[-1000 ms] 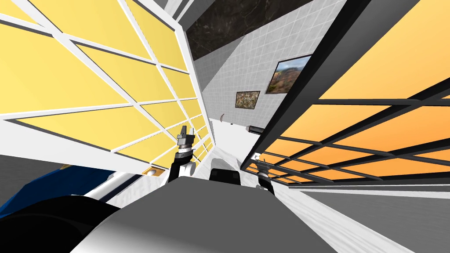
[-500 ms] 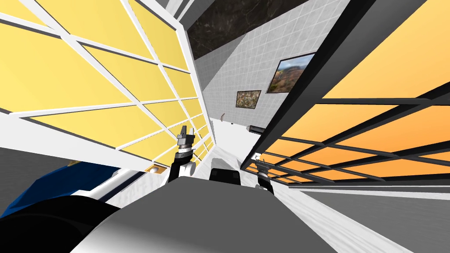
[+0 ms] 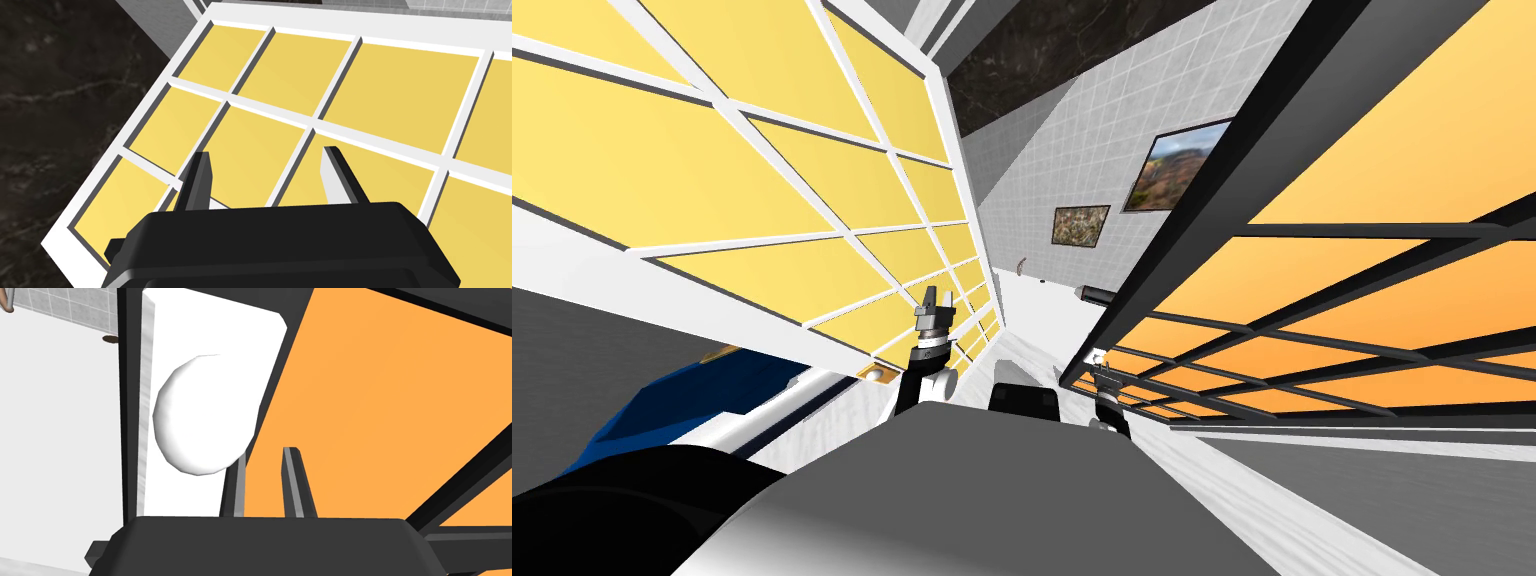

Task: Pull the door open

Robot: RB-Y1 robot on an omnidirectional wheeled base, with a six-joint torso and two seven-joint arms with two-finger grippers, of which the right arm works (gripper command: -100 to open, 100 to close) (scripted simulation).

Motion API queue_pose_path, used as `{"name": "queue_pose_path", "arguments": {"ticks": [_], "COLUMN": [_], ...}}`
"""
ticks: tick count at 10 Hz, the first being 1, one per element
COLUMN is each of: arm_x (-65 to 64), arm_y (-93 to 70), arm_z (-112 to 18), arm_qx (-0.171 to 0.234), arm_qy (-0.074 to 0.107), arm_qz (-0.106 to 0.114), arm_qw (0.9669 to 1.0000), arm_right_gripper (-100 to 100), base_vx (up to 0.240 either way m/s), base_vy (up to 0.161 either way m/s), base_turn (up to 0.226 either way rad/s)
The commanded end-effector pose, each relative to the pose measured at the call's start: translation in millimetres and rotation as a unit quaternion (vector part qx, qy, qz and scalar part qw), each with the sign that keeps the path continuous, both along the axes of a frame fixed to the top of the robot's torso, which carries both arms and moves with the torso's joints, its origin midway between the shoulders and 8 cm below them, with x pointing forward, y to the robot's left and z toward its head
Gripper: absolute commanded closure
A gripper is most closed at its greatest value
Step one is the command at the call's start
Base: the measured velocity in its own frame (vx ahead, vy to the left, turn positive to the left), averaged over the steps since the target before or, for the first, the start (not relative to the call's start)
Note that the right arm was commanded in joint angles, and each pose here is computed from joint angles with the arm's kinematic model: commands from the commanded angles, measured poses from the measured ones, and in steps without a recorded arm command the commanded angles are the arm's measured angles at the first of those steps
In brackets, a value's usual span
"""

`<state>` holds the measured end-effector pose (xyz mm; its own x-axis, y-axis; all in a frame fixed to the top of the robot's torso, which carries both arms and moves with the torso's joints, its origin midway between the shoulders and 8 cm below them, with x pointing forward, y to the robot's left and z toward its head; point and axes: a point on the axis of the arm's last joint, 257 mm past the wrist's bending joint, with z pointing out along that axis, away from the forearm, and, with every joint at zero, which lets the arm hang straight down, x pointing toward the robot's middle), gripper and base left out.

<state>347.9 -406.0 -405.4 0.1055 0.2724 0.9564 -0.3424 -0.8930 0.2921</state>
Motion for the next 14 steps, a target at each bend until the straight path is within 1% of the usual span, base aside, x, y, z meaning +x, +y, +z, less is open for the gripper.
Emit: {"name": "queue_pose_path", "arguments": {"ticks": [1, 3, 5, 7, 9, 12, 13, 14], "arm_x": [10.7, 10.7, 9.5, 9.5, 8.5, 7.5, -5.3, -3.2], "arm_y": [15.6, 15.6, 18.8, 18.8, 21.4, 23.9, 10.7, 2.5], "arm_z": [12.9, 12.9, 10.8, 10.8, 9.1, 7.4, -2.5, -4.7], "arm_qx": [0.01, 0.01, 0.059, 0.062, 0.102, 0.137, 0.127, 0.131], "arm_qy": [-0.021, -0.021, -0.033, -0.035, -0.045, -0.054, -0.034, -0.025], "arm_qz": [0.012, 0.012, 0.005, 0.005, 0.0, -0.005, -0.018, -0.022], "arm_qw": [0.9996, 0.9996, 0.9977, 0.9974, 0.9937, 0.989, 0.9911, 0.9908], "arm_right_gripper": [-100, -100, -100, -100, -100, -100, -100, -100], "base_vx": [-0.014, 0.003, -0.043, -0.039, -0.043, -0.053, -0.016, -0.004], "base_vy": [0.003, 0.007, -0.015, -0.005, -0.007, -0.011, -0.03, -0.018], "base_turn": [0.009, -0.019, 0.077, 0.007, 0.043, 0.026, -0.041, -0.092]}}
